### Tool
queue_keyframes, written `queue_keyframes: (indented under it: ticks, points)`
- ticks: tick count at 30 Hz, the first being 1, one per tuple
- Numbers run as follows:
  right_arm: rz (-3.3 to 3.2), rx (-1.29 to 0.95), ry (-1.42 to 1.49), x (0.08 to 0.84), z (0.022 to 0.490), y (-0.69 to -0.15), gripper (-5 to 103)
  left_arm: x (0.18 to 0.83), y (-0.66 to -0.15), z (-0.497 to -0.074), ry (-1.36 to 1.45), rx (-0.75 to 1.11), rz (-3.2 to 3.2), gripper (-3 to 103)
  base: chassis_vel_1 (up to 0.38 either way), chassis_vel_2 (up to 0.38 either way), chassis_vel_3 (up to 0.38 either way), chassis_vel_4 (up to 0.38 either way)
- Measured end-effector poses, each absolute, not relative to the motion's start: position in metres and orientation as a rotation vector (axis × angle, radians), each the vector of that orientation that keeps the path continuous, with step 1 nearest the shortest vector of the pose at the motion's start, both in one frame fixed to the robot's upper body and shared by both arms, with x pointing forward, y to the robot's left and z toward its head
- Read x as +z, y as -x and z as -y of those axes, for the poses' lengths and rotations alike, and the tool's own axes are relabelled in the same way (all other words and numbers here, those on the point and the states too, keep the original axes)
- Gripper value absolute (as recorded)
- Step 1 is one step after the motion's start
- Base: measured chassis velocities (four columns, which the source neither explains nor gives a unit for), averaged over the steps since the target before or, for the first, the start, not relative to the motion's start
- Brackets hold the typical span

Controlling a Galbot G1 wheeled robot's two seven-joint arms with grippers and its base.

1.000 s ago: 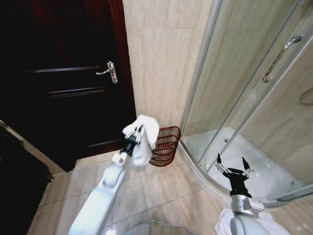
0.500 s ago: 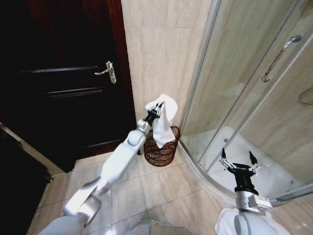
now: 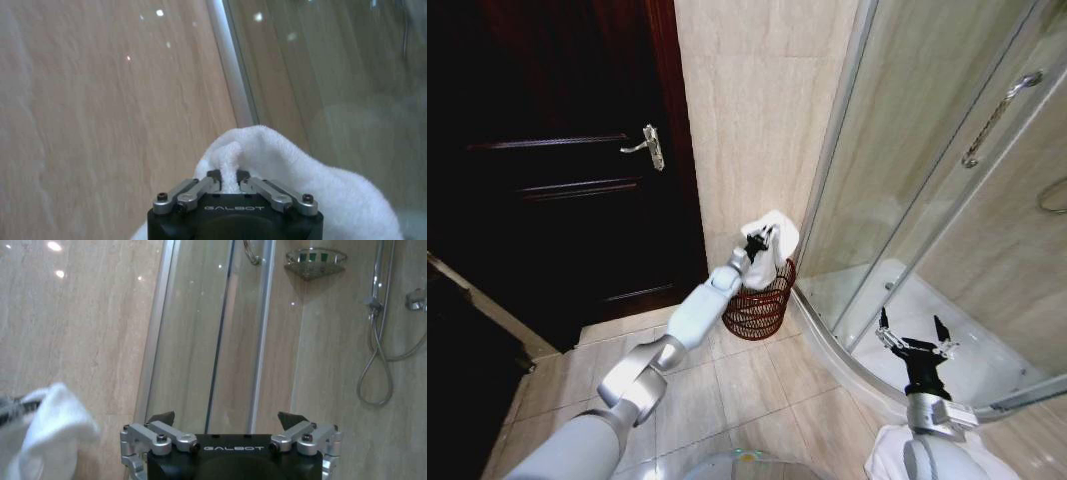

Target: Discard the used towel into the hamper.

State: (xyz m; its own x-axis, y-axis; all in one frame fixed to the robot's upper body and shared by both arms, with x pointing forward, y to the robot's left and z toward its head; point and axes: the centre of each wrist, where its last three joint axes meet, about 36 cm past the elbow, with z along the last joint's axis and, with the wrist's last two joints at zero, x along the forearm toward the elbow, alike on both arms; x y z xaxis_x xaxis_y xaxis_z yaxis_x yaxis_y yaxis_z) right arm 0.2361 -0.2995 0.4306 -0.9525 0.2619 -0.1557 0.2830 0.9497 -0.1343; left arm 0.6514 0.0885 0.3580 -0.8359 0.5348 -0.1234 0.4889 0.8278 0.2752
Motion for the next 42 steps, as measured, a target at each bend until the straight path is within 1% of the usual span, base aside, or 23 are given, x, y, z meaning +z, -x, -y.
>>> queue_keyframes:
  ticks: [2, 4, 5, 8, 9, 11, 12, 15, 16, 18, 19, 21, 22, 23, 25, 27, 28, 32, 33, 35, 37, 39, 42]
  points:
    - [-2.968, -0.231, -0.417, 0.43, 0.3, -0.235, 100, 0.353, -0.652, -0.088, -0.792, 0.38, -2.823, 12, 0.0, 0.0, 0.0, 0.0]
    - [-2.969, -0.224, -0.416, 0.43, 0.299, -0.233, 100, 0.347, -0.656, -0.086, -0.78, 0.465, -2.839, 23, 0.0, 0.0, 0.0, 0.0]
    - [-2.969, -0.224, -0.416, 0.43, 0.299, -0.233, 100, 0.347, -0.656, -0.086, -0.78, 0.465, -2.839, 23, 0.0, 0.0, 0.0, 0.0]
    - [-2.963, -0.219, -0.424, 0.43, 0.3, -0.232, 100, 0.354, -0.657, -0.079, -0.794, 0.586, -2.913, 39, 0.0, 0.0, 0.0, 0.0]
    - [-2.963, -0.219, -0.424, 0.43, 0.3, -0.232, 100, 0.354, -0.657, -0.079, -0.794, 0.586, -2.913, 39, 0.0, 0.0, 0.0, 0.0]
    - [-2.956, -0.217, -0.428, 0.433, 0.3, -0.231, 100, 0.364, -0.658, -0.073, -0.801, 0.626, -2.941, 49, 0.0, 0.0, 0.0, 0.0]
    - [-2.956, -0.217, -0.428, 0.433, 0.3, -0.231, 100, 0.364, -0.658, -0.073, -0.801, 0.626, -2.941, 49, 0.0, 0.0, 0.0, 0.0]
    - [-2.946, -0.217, -0.438, 0.436, 0.301, -0.23, 100, 0.384, -0.652, -0.082, -0.894, 0.739, -3.012, 66, 0.0, 0.0, 0.0, 0.0]
    - [-2.946, -0.217, -0.438, 0.436, 0.301, -0.23, 100, 0.384, -0.652, -0.082, -0.894, 0.739, -3.012, 66, 0.0, 0.0, 0.0, 0.0]
    - [-2.943, -0.216, -0.445, 0.436, 0.301, -0.23, 100, 0.394, -0.642, -0.087, -0.949, 0.722, -3.065, 77, 0.0, 0.0, 0.0, 0.0]
    - [-2.943, -0.216, -0.445, 0.436, 0.301, -0.23, 100, 0.394, -0.642, -0.087, -0.949, 0.722, -3.065, 77, 0.0, 0.0, 0.0, 0.0]
    - [-2.941, -0.213, -0.445, 0.438, 0.3, -0.23, 100, 0.401, -0.633, -0.09, -0.951, 0.651, -3.087, 88, 0.0, 0.0, 0.0, 0.0]
    - [-2.94, -0.209, -0.442, 0.44, 0.299, -0.23, 100, 0.405, -0.628, -0.094, -0.935, 0.619, -3.084, 88, 0.0, 0.0, 0.0, 0.0]
    - [-2.94, -0.202, -0.439, 0.443, 0.298, -0.231, 100, 0.412, -0.619, -0.101, -0.904, 0.571, -3.073, 93, 0.0, 0.0, 0.0, 0.0]
    - [-2.939, -0.195, -0.436, 0.445, 0.297, -0.231, 100, 0.418, -0.613, -0.106, -0.883, 0.541, -3.062, 97, 0.0, 0.0, 0.0, 0.0]
    - [-2.939, -0.169, -0.427, 0.451, 0.295, -0.231, 100, 0.435, -0.585, -0.127, -0.764, 0.463, -3.035, 100, 0.0, 0.0, 0.0, 0.0]
    - [-2.939, -0.169, -0.427, 0.451, 0.295, -0.231, 100, 0.435, -0.585, -0.127, -0.764, 0.463, -3.035, 100, 0.0, 0.0, 0.0, 0.0]
    - [-2.938, -0.14, -0.394, 0.462, 0.29, -0.229, 100, 0.443, -0.514, -0.171, -0.549, 0.33, -3.031, 100, 0.0, 0.0, 0.0, 0.0]
    - [-2.938, -0.14, -0.394, 0.462, 0.29, -0.229, 100, 0.443, -0.514, -0.171, -0.549, 0.33, -3.031, 100, 0.0, 0.0, 0.0, 0.0]
    - [-2.942, -0.132, -0.373, 0.465, 0.288, -0.227, 100, 0.442, -0.475, -0.196, -0.421, 0.294, -3.019, 100, 0.0, 0.0, 0.0, 0.0]
    - [-2.945, -0.131, -0.361, 0.465, 0.288, -0.226, 100, 0.443, -0.466, -0.204, -0.366, 0.285, -3.011, 100, 0.0, 0.0, 0.0, 0.0]
    - [-2.96, -0.118, -0.312, 0.463, 0.288, -0.223, 100, 0.431, -0.429, -0.231, -0.185, 0.264, -3.008, 100, 0.0, 0.0, 0.0, 0.0]
    - [-2.973, -0.108, -0.297, 0.46, 0.288, -0.221, 100, 0.42, -0.407, -0.249, -0.083, 0.266, -2.988, 100, 0.0, 0.0, 0.0, 0.0]
